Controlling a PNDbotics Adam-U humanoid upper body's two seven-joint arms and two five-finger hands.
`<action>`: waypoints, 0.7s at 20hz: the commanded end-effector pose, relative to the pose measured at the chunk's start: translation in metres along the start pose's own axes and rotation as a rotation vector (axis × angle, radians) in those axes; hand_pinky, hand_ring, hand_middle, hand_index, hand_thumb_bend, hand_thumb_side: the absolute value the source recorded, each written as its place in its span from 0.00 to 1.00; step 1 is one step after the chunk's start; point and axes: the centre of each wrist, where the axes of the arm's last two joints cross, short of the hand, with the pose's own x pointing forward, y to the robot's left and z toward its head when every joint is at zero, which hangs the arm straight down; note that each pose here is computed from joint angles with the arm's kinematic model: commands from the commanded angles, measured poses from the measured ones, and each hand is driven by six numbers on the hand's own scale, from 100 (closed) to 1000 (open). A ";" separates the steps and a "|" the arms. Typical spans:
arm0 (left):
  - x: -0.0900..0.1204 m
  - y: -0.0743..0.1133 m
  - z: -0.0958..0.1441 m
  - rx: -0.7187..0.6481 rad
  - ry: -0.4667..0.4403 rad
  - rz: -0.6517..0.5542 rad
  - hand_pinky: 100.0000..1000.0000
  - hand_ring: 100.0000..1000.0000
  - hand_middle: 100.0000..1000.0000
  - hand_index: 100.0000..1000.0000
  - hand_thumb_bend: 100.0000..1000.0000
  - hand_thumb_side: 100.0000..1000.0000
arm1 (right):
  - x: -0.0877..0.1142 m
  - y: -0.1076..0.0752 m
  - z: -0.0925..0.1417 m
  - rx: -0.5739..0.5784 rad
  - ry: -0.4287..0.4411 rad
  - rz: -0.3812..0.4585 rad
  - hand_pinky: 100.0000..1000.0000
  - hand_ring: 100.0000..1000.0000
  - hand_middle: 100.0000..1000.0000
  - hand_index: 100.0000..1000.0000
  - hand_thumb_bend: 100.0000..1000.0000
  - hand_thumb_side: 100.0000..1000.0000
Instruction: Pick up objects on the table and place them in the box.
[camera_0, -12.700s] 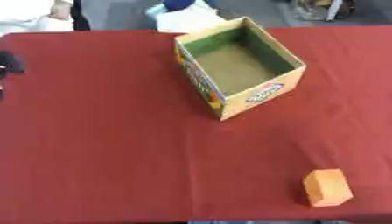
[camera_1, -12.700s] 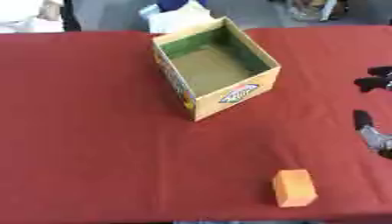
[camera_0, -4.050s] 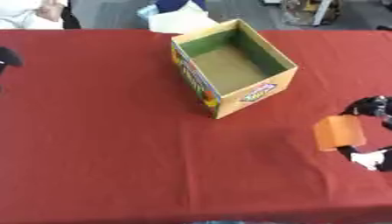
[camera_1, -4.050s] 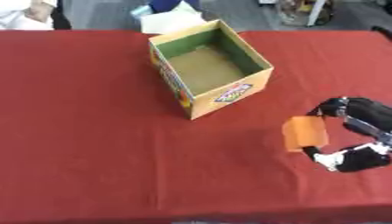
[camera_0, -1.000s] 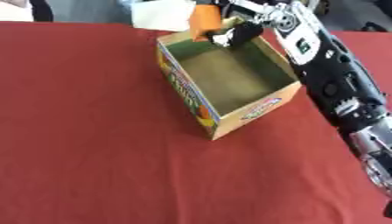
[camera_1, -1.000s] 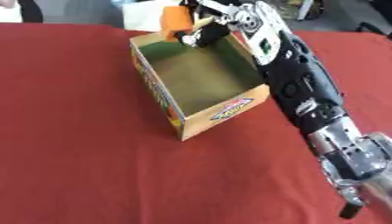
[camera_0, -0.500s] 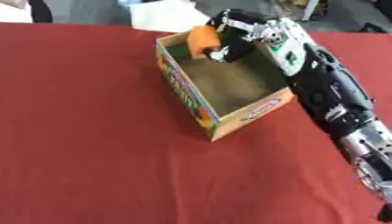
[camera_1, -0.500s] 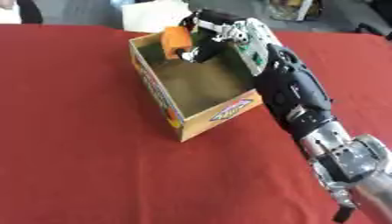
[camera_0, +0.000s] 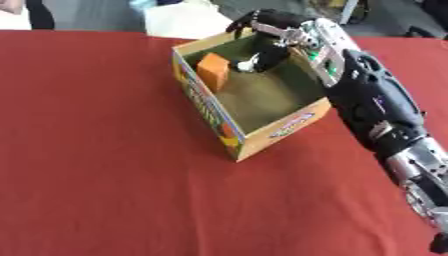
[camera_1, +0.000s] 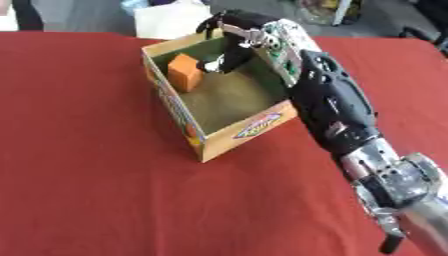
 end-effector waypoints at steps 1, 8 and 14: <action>0.005 0.000 -0.003 -0.007 -0.005 -0.010 0.58 0.93 1.00 0.80 0.00 0.62 | -0.001 -0.023 0.008 -0.069 -0.010 0.016 0.78 0.89 0.67 0.90 0.23 0.47; 0.004 -0.001 0.003 0.023 0.005 0.001 0.58 0.93 1.00 0.80 0.00 0.62 | 0.002 -0.047 0.025 -0.162 -0.040 -0.022 0.75 0.87 0.60 0.87 0.05 0.45; 0.005 -0.001 0.007 0.044 0.006 0.004 0.58 0.93 1.00 0.80 0.00 0.62 | 0.002 -0.065 0.050 -0.269 -0.043 -0.055 0.73 0.86 0.52 0.82 0.00 0.38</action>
